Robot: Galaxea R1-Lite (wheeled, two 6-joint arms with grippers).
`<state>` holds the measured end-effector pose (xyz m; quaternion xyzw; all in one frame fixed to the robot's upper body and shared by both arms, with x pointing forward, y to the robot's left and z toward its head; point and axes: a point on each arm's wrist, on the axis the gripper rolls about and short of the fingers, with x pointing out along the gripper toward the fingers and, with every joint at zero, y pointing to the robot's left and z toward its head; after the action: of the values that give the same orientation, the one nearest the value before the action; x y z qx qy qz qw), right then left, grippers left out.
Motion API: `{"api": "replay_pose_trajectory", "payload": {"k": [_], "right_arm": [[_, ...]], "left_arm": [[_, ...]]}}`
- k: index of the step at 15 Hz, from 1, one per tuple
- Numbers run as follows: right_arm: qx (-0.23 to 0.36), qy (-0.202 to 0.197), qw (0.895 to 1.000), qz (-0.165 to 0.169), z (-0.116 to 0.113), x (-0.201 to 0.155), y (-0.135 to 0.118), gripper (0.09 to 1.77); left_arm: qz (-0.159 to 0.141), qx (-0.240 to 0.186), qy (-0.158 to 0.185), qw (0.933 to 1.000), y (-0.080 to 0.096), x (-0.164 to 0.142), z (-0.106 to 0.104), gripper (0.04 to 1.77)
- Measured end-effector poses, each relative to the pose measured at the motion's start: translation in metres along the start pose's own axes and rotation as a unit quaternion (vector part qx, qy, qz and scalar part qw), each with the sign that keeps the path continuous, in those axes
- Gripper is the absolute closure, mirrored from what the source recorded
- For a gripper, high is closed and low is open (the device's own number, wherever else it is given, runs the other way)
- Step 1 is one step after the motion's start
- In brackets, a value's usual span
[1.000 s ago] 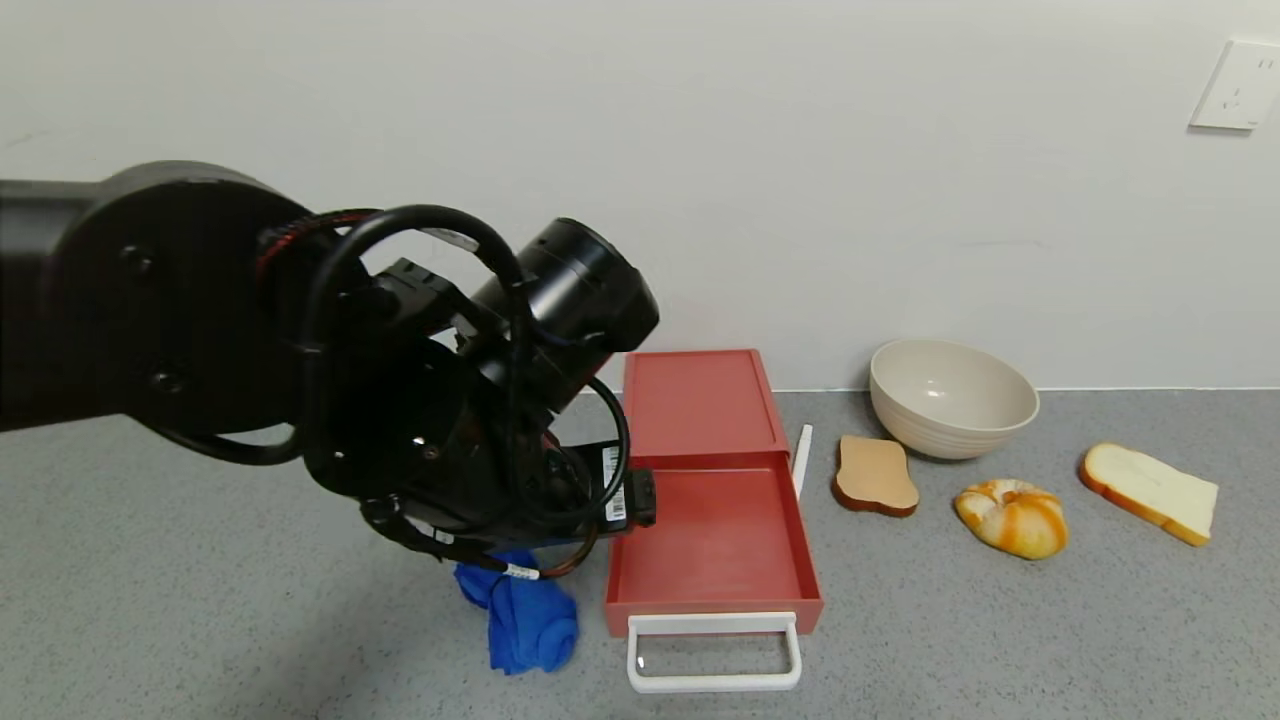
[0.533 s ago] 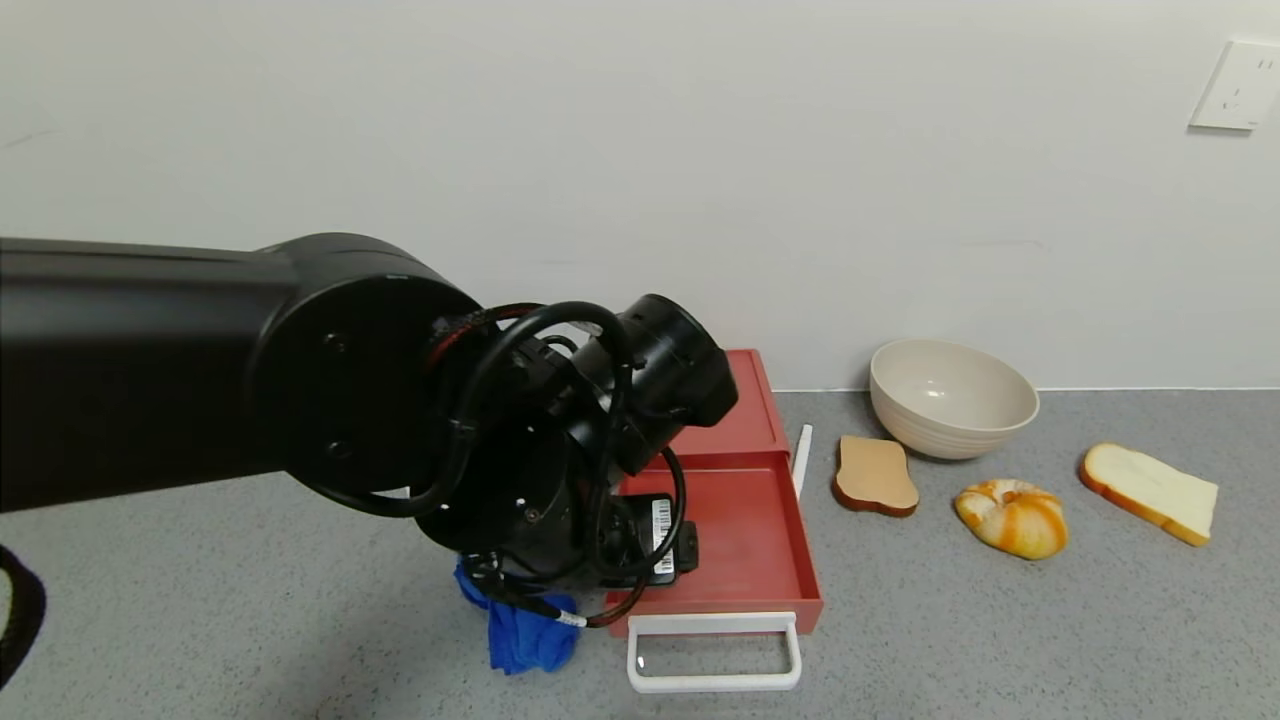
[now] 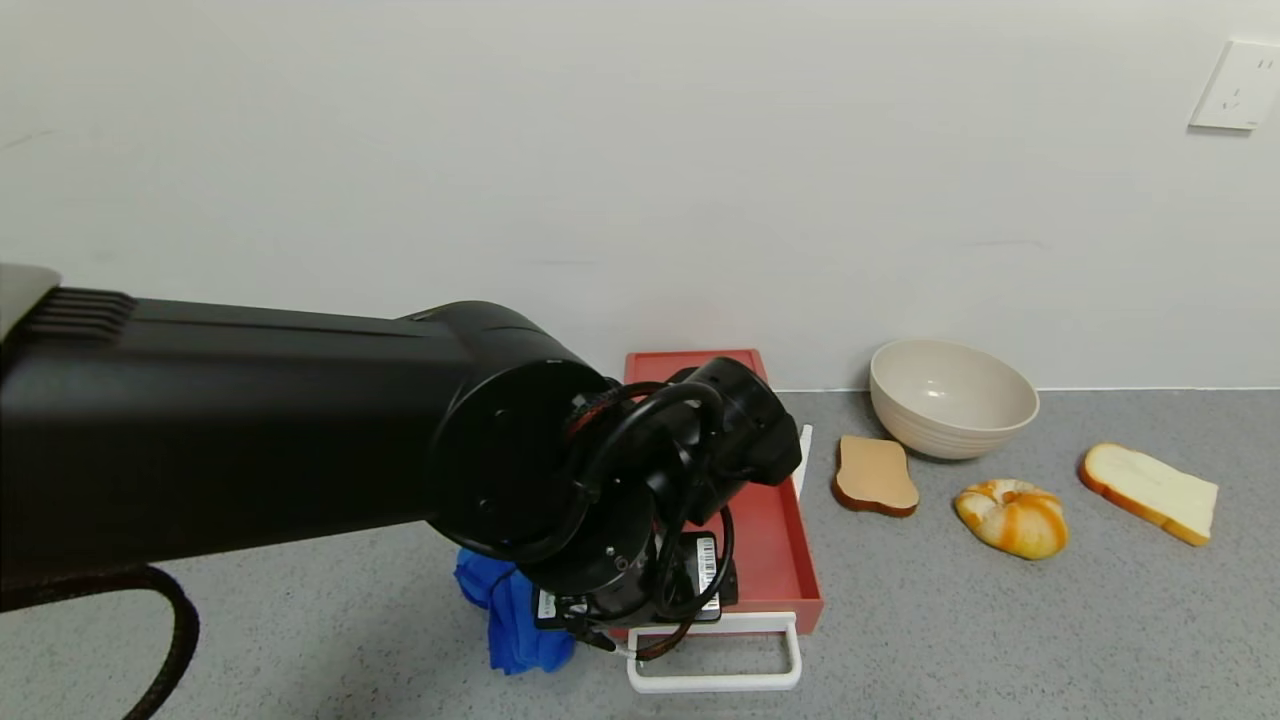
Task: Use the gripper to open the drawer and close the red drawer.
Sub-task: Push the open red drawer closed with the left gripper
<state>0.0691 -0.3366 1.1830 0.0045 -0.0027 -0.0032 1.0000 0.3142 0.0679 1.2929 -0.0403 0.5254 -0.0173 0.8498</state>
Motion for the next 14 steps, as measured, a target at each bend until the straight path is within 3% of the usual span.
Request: {"api": "replay_pose_trajectory", "payload": {"k": [14], "right_arm": [[0.0, 0.0, 1.0, 0.0, 0.0, 0.0, 0.0, 0.15]], "left_arm": [[0.034, -0.052, 0.014, 0.998, -0.018, 0.03, -0.015, 0.09]]}}
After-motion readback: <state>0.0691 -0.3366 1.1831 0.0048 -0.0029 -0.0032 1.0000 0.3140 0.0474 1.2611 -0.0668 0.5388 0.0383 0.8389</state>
